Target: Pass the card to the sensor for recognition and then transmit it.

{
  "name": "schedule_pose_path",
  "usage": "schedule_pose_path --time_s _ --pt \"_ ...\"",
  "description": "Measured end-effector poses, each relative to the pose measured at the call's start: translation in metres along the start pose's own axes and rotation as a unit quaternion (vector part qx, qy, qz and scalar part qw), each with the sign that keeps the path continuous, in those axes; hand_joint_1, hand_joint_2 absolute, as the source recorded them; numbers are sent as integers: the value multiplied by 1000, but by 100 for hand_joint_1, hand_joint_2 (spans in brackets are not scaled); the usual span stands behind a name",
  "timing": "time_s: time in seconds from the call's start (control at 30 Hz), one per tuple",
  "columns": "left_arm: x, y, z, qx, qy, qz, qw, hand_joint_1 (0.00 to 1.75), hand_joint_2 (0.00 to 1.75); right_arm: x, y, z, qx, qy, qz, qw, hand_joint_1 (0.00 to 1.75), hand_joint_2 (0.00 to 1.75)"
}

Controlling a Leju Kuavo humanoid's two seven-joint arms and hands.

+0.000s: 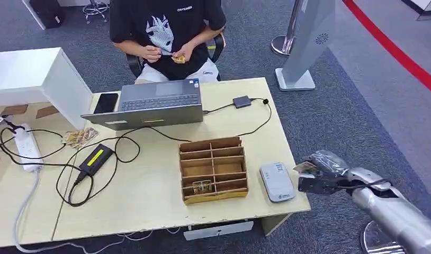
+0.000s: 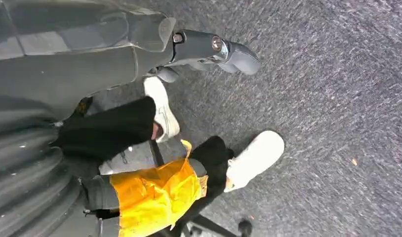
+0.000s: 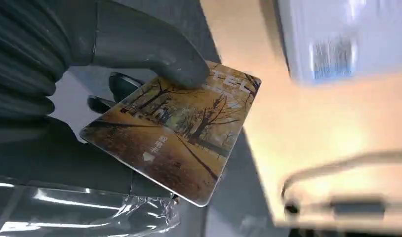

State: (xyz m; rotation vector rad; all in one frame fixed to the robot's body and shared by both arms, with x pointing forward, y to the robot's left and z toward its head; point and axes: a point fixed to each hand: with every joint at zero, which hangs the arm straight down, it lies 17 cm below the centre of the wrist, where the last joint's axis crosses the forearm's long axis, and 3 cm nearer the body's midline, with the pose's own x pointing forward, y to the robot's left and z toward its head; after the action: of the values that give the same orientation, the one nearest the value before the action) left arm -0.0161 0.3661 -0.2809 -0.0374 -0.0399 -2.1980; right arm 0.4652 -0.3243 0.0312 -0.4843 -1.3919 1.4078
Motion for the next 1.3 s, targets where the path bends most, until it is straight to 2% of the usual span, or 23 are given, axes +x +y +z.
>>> schedule_pose_path --time_s 0.1,0.23,0.4,0.53,0.6,0.77,0.97,1.2,1.23,1.27,1.3 --pt "4 6 -1 3 6 14 1000 0 175 43 -29 -33 -92 -14 3 996 175 175" --pt "13 14 -3 12 10 74 997 0 175 135 -83 -67 -175 -77 -88 978 175 175" --pt "16 19 -3 17 9 172 985 0 175 233 -147 -100 -197 -156 -191 949 175 175" --pt "12 23 -2 18 11 206 978 0 175 293 -195 -125 -204 -192 -217 935 175 175" --pt "10 24 -2 18 11 217 976 0 175 318 -203 -135 -197 -202 -224 933 175 175" --pt "9 23 -1 16 11 239 971 0 175 353 -206 -152 -161 -213 -238 934 175 175" --pt "1 28 0 18 18 282 959 0 175 382 -201 -186 -126 -155 -213 957 175 175" --pt "-4 30 0 20 29 324 946 0 175 391 -180 -202 -96 -106 -164 976 175 175" --pt "-4 30 0 20 29 327 945 0 175 392 -178 -203 -94 -105 -159 977 175 0" --pt "-4 30 0 20 29 328 944 0 175 393 -176 -204 -91 -104 -155 978 96 0" --pt "-4 29 0 20 29 330 943 0 175 393 -174 -204 -88 -102 -150 979 0 0"
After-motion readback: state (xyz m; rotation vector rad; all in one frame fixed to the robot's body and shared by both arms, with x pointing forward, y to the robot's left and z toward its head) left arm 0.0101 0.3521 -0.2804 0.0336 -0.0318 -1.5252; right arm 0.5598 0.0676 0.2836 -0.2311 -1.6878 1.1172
